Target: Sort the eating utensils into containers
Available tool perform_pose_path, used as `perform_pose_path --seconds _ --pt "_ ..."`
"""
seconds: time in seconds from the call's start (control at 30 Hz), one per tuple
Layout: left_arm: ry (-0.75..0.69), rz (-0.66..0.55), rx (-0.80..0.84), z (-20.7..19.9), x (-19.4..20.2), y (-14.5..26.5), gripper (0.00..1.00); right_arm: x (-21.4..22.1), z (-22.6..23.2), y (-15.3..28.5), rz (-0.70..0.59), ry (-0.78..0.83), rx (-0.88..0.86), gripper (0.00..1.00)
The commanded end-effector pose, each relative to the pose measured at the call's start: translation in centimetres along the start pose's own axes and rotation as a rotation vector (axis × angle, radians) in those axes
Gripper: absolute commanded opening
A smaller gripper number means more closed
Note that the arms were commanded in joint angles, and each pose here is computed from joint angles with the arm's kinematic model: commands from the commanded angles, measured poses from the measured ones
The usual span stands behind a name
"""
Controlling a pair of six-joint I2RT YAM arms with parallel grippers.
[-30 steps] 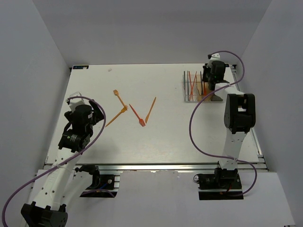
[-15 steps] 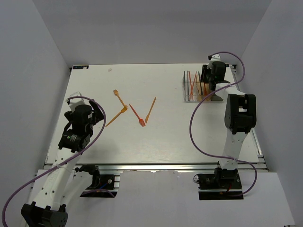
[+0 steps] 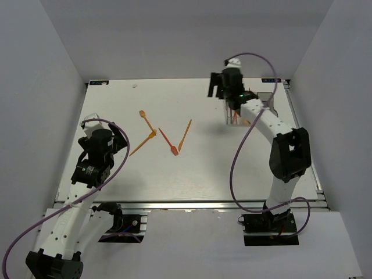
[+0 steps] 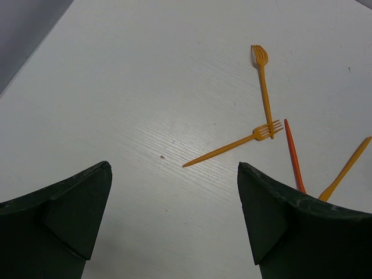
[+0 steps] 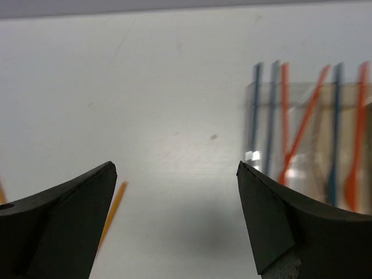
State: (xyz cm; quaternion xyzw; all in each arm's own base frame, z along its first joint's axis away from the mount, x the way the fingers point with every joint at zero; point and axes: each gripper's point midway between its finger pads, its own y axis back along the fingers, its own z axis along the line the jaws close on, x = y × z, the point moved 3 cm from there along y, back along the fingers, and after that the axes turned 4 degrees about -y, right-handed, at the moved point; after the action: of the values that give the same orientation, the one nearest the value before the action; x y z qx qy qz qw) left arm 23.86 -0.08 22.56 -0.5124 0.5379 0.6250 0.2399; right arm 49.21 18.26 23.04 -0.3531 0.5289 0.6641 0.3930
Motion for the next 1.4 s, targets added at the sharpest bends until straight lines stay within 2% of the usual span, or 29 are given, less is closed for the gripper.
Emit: perform_pose_path --seconds 0.0,0.1,0.17,0.2,0.23,0.3,0.33,0.47,0.83,0.9,1.1,1.17,1.2,1.27,1.3,1.37 --pt "0.022 -0.036 -0.002 0.1 -0.9 0.4 0.98 6.1 2.4 1.6 0.108 -0.039 0.141 0.89" --pt "0.020 -0.033 0.007 0.0 -0.8 0.4 0.98 8.5 6.7 1.2 0.149 -0.036 0.126 0.89" --pt "0.021 -0.035 0.014 -0.1 -0.9 0.5 0.98 9.1 8.1 0.5 0.158 -0.045 0.147 0.89" --pt "0.021 -0.034 0.019 -0.2 -0.9 0.5 0.98 11.4 8.6 -0.6 0.208 -0.018 0.167 0.89" --pt "0.022 -0.036 0.025 -0.2 -0.9 0.6 0.98 10.4 9.9 -1.1 0.188 -0.037 0.148 0.89" --pt "0.021 -0.035 0.031 -0.3 -0.9 0.6 0.98 13.2 10.6 -3.0 0.242 -0.026 0.174 0.89" --pt "0.023 -0.037 0.037 -0.3 -0.9 0.7 0.98 12.5 11.2 -3.2 0.239 -0.029 0.183 0.89" --pt "0.028 -0.048 0.058 -0.5 -1.2 1.0 0.98 15.6 11.5 -4.7 0.277 0.004 0.239 0.87" --pt "0.037 -0.062 0.091 -0.7 -1.4 1.5 0.98 21.6 12.7 -4.8 0.381 -0.031 0.201 0.53" --pt "0.039 -0.066 0.091 -0.7 -1.5 1.6 0.98 22.7 12.5 -4.2 0.414 -0.042 0.203 0.53" --pt "0.042 -0.075 0.089 -0.6 -1.6 1.8 0.98 24.5 11.6 -2.8 0.445 -0.074 0.242 0.43" --pt "0.043 -0.077 0.092 -0.6 -1.7 1.9 0.98 25.3 11.1 -2.8 0.464 -0.068 0.254 0.36" --pt "0.043 -0.077 0.092 -0.6 -1.6 1.9 0.98 25.6 11.0 -2.8 0.477 -0.065 0.258 0.29" --pt "0.045 -0.079 0.091 -0.5 -1.6 1.9 0.98 26.0 10.7 -2.6 0.494 -0.057 0.264 0.26" --pt "0.046 -0.082 0.090 -0.5 -1.7 2.0 0.98 26.2 10.8 -2.4 0.505 -0.056 0.257 0.13" --pt "0.045 -0.082 0.089 -0.5 -1.6 2.0 0.98 26.3 10.8 -2.4 0.512 -0.043 0.245 0.01"
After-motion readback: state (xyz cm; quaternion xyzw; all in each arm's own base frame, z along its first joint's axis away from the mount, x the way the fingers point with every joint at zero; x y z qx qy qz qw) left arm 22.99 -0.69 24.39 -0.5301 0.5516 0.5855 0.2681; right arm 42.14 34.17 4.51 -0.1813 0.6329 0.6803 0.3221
